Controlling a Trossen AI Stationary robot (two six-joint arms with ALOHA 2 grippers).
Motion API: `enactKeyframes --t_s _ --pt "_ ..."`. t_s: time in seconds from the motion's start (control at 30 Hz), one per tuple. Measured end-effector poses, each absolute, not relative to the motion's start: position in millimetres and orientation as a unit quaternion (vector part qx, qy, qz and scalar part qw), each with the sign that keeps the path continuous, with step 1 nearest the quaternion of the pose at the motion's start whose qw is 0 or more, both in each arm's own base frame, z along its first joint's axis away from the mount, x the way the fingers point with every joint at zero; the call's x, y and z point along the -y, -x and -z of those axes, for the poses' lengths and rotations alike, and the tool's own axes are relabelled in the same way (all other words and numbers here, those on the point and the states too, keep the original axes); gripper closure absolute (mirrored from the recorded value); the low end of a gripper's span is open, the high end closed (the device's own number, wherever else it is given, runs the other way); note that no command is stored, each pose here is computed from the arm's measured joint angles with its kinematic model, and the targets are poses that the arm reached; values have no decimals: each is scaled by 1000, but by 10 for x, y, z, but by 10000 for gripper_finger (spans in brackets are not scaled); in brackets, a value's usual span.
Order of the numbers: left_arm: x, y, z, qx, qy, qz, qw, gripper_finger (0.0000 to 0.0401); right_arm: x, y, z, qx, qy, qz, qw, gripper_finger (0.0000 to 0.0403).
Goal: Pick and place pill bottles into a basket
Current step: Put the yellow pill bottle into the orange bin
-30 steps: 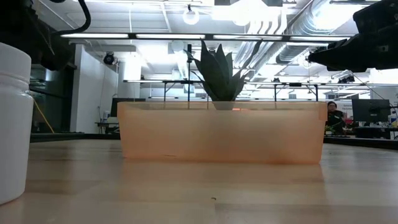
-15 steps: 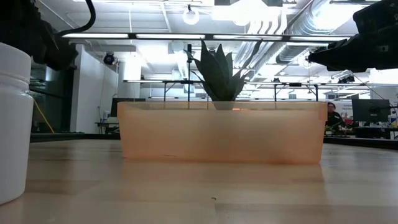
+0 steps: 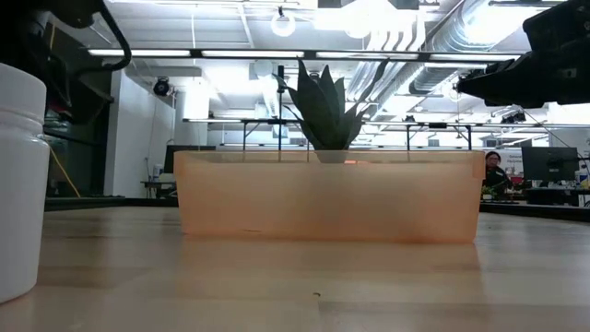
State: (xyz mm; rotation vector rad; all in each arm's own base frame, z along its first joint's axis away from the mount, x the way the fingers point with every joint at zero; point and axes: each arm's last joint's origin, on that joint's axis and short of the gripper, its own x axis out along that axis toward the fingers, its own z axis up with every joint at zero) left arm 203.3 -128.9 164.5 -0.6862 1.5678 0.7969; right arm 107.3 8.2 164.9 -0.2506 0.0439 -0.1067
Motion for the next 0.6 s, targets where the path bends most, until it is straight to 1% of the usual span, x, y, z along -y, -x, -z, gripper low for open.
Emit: enactKeyframes --t_s 0.13,0.43,0.6 --pt "1287 -2030 -1637 -674 292 -339 588 164 -83 -1073 -1649 -22 125 53 991 400" --pt "1307 -2063 -1633 -683 274 -293 610 164 -82 -1073 -1649 -22 125 53 991 397" --pt "1309 -2062 -1633 -687 270 -287 611 165 -83 -1073 -1649 -22 125 53 991 402"
